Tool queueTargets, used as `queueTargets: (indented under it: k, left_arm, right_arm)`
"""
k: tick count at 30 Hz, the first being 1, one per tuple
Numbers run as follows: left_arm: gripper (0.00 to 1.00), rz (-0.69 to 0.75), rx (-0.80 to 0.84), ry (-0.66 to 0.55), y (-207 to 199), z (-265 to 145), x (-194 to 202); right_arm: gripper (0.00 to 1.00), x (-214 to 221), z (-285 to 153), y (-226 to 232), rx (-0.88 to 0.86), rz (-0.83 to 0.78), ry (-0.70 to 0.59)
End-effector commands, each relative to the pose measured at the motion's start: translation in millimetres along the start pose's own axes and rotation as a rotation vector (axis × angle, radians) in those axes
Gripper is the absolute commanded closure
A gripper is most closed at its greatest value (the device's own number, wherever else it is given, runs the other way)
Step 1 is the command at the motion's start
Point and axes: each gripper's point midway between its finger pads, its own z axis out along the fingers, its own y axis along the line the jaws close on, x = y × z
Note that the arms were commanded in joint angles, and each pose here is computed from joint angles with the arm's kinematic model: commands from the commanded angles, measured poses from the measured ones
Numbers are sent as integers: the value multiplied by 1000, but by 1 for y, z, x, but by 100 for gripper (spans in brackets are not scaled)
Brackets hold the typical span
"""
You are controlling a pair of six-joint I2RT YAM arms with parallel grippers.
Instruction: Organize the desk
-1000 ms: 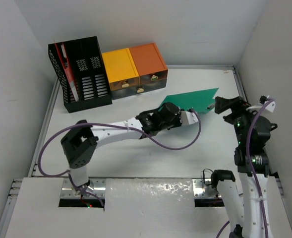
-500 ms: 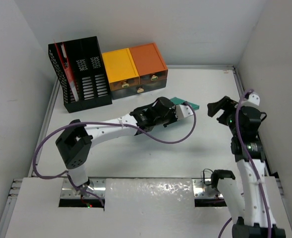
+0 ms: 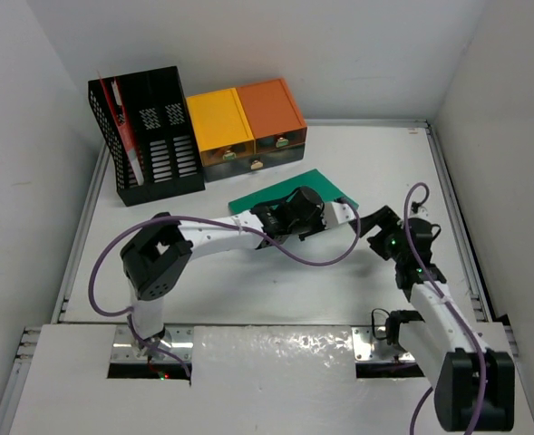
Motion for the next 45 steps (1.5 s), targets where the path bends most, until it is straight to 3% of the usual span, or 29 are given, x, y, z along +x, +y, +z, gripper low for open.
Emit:
queueTargets:
  k: [1,17,24,28,30,31,35,37,39,40,41,45]
  left_arm:
    - [100,-19,-28,-77,10,0,-27]
    - [100,-14,-25,-70,9,0,-26]
    - [100,-8,-26,-61,8,0,-21]
    - [100,21,-42,-39,10,1,-12]
    - [100,31,-43,-36,9,-1,-10]
    - [100,40,-50,-30,11,-2,-8]
    - [100,56,-47,-16,12,-7,-8]
    - [75,54,-41,-14,16,-11,-17]
    - [42,42,-31,10,16,-22,-18]
    - [15,38,-33,8,19,-28,-21]
    - [5,32,-36,-1,22,-43,-27]
    - [0,-8,-64,-29,34,-92,-41]
  right_arm:
    - [15,-8,7,50,-214,69,-52]
    - [13,10,68,73,-192,203,28]
    - [18,19,102,96,-247,281,91]
    - [31,32,114,93,-236,339,147]
    - [50,39,117,87,-224,353,160]
    - [65,42,117,82,-214,360,166]
    - [99,46,116,79,-219,359,167]
    - [100,46,113,79,-225,345,161]
    - [100,40,106,84,-245,323,142]
    - [100,38,102,85,-255,297,131]
    - [100,37,99,85,-255,281,122]
    - [100,21,78,85,-252,110,39]
